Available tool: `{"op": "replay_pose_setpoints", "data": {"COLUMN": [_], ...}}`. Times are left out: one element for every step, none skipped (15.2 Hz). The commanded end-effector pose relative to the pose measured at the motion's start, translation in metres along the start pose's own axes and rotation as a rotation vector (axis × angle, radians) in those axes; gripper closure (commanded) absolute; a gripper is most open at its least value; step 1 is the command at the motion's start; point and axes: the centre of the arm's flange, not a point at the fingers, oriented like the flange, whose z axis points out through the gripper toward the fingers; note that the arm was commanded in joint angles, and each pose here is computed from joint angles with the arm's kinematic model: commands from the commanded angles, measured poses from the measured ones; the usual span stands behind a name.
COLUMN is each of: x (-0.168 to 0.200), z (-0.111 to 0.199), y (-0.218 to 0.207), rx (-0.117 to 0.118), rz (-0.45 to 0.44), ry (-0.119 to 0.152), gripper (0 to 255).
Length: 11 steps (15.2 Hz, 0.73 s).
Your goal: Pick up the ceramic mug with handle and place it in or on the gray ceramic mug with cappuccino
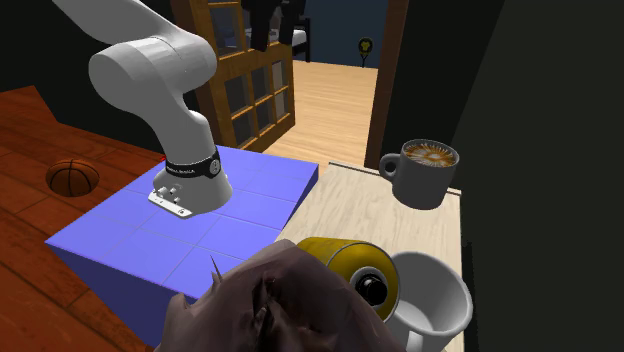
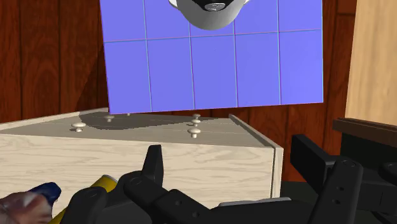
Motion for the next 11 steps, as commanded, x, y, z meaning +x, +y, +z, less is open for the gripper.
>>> {"op": "replay_pose_setpoints", "data": {"x": [0.000,0.009,0.018,0.027,0.037,0.046,0.055,0.064,0.074,0.083,0.092], "z": [0.000,0.005,0.010,0.015,0.020,0.025,0.030,0.034,0.039,0.044,0.048], "y": [0.000,0.006,0.013,0.019,0.025,0.032,0.038,0.045,0.051,0.058,0.064], "rx": [0.000,0.000,0.000,0.000,0.000,0.000,0.000,0.000,0.000,0.000,0.001], "rz": [0.000,0.002,0.004,0.006,0.008,0.010,0.012,0.014,0.016,0.018,0.020], "ry": [0.000,0.008,0.016,0.024,0.033,0.041,0.049,0.057,0.065,0.073,0.082], "gripper": [0,0,0,0,0,0,0,0,0,0,0]}}
